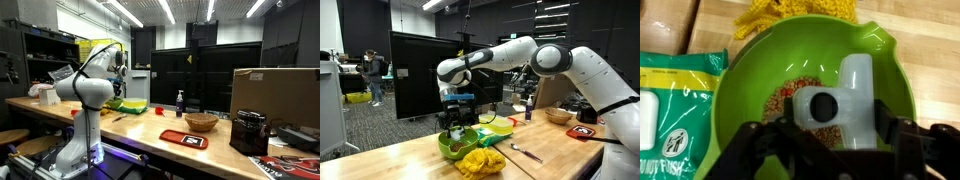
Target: Put the white object in the green bowl on the left.
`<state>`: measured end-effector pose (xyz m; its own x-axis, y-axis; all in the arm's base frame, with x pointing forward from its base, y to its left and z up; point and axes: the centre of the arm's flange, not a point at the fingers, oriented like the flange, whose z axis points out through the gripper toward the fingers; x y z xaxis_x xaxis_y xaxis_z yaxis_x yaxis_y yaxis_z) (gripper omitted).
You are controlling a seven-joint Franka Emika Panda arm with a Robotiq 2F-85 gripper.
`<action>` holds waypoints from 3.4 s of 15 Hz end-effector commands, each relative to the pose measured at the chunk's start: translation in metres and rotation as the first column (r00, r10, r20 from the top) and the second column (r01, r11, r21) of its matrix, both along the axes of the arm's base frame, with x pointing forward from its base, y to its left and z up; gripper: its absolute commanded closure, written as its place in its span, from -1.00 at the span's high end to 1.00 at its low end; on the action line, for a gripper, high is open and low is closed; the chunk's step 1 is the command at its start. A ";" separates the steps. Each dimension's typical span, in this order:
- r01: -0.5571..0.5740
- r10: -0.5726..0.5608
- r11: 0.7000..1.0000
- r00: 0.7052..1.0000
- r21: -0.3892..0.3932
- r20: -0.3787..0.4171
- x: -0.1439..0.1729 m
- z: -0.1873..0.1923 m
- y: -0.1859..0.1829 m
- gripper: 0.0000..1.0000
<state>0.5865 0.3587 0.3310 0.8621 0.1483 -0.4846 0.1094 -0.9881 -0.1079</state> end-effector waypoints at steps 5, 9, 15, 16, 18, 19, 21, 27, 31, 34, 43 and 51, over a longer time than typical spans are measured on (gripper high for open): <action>0.000 0.000 1.000 1.000 0.000 -0.004 0.002 -0.001 -0.001 0.49; 0.000 0.000 1.000 1.000 0.000 -0.005 0.003 -0.002 -0.001 0.49; -0.021 0.021 0.999 1.000 -0.025 -0.017 -0.002 0.005 -0.007 0.96; -0.027 0.026 0.999 0.999 -0.032 -0.022 -0.003 0.007 -0.009 1.00; -0.034 0.032 0.998 0.999 -0.052 -0.037 -0.008 0.012 -0.015 1.00; -0.035 0.032 0.997 0.998 -0.066 -0.046 -0.011 0.018 -0.019 1.00; -0.034 0.028 0.994 0.997 -0.099 -0.066 -0.018 0.031 -0.031 1.00; 0.018 -0.021 0.984 1.000 -0.178 -0.015 -0.046 0.082 -0.069 1.00; 0.045 -0.034 0.971 0.998 -0.233 0.051 -0.070 0.101 -0.101 1.00; 0.033 0.003 0.961 0.992 -0.276 0.127 -0.093 0.118 -0.133 1.00; 0.052 0.032 0.971 0.938 -0.232 0.346 -0.151 0.177 -0.231 1.00; 0.107 -0.043 0.980 0.936 -0.165 0.349 -0.204 0.222 -0.303 1.00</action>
